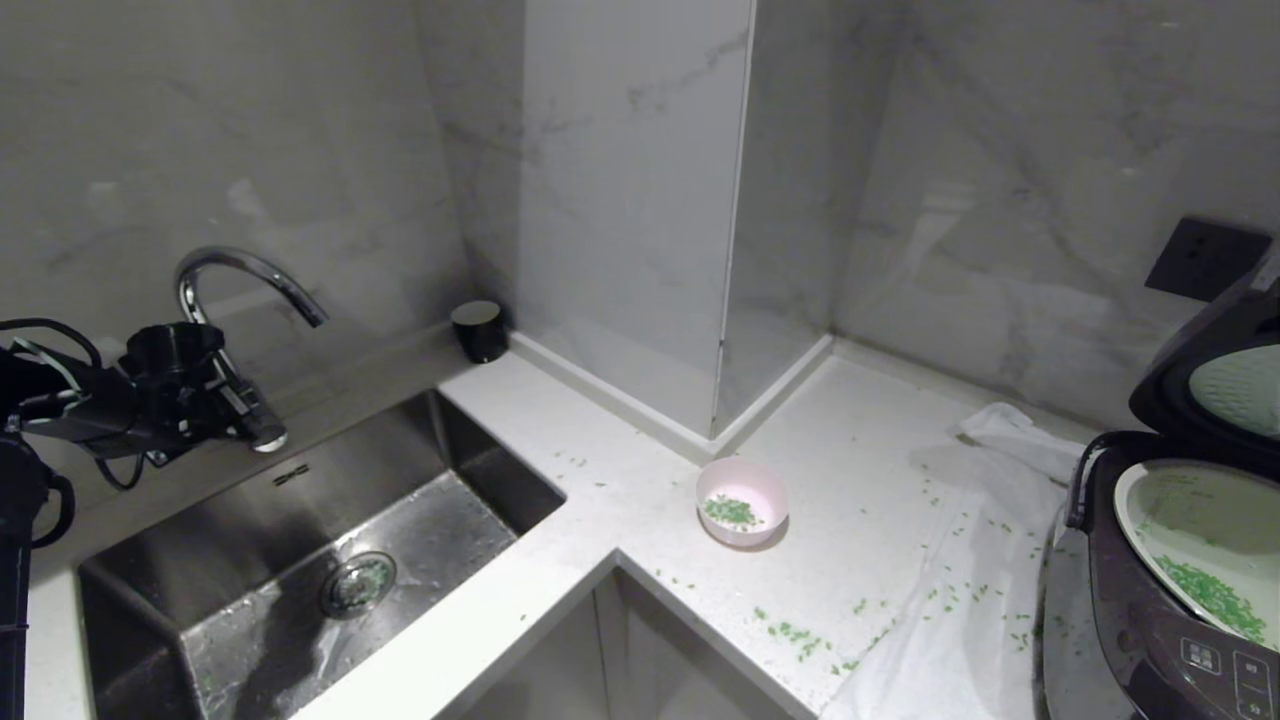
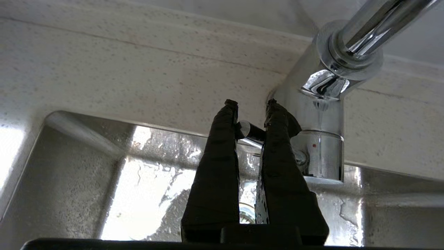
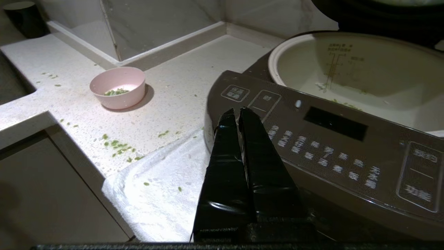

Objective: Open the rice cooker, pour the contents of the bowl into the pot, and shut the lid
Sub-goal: Turn on the tap

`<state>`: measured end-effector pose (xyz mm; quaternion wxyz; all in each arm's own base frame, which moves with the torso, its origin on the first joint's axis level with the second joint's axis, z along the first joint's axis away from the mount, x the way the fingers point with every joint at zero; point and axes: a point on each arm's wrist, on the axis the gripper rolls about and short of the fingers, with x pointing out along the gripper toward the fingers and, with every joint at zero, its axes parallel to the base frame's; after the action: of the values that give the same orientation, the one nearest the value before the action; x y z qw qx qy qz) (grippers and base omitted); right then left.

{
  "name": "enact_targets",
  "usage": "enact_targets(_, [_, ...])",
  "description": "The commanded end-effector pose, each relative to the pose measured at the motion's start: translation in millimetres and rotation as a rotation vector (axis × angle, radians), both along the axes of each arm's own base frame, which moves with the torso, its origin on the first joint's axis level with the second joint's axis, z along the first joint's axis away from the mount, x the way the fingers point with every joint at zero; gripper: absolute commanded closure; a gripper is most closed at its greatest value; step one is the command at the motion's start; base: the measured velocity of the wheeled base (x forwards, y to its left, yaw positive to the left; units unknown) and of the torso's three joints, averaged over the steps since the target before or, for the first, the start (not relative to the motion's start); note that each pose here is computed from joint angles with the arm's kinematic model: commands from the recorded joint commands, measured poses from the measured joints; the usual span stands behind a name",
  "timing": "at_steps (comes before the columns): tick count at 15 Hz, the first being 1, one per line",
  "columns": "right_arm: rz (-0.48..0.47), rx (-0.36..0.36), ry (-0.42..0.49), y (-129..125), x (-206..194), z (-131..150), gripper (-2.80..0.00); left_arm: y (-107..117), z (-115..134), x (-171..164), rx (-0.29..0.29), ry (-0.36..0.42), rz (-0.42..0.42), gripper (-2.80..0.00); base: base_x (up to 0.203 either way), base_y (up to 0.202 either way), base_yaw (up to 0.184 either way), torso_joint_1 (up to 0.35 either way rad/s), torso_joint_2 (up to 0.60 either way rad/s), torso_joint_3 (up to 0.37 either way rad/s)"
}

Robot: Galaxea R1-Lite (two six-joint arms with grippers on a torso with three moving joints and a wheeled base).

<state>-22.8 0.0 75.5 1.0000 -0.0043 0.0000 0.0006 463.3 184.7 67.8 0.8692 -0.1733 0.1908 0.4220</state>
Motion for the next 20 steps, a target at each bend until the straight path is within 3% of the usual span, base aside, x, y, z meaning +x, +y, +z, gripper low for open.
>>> enact_targets(1, [0.0, -0.001, 0.002, 0, 0, -1, 0.0, 0, 1, -1, 0.001, 0.001, 0.005, 0.0, 0.0, 0.0, 0.0, 0.0, 0.0, 0.0])
enact_targets(20, [0.0, -0.001, 0.003, 0, 0, -1, 0.0, -15, 2, -4, -0.003, 0.034, -0.025, 0.0, 0.0, 0.0, 0.0, 0.0, 0.0, 0.0])
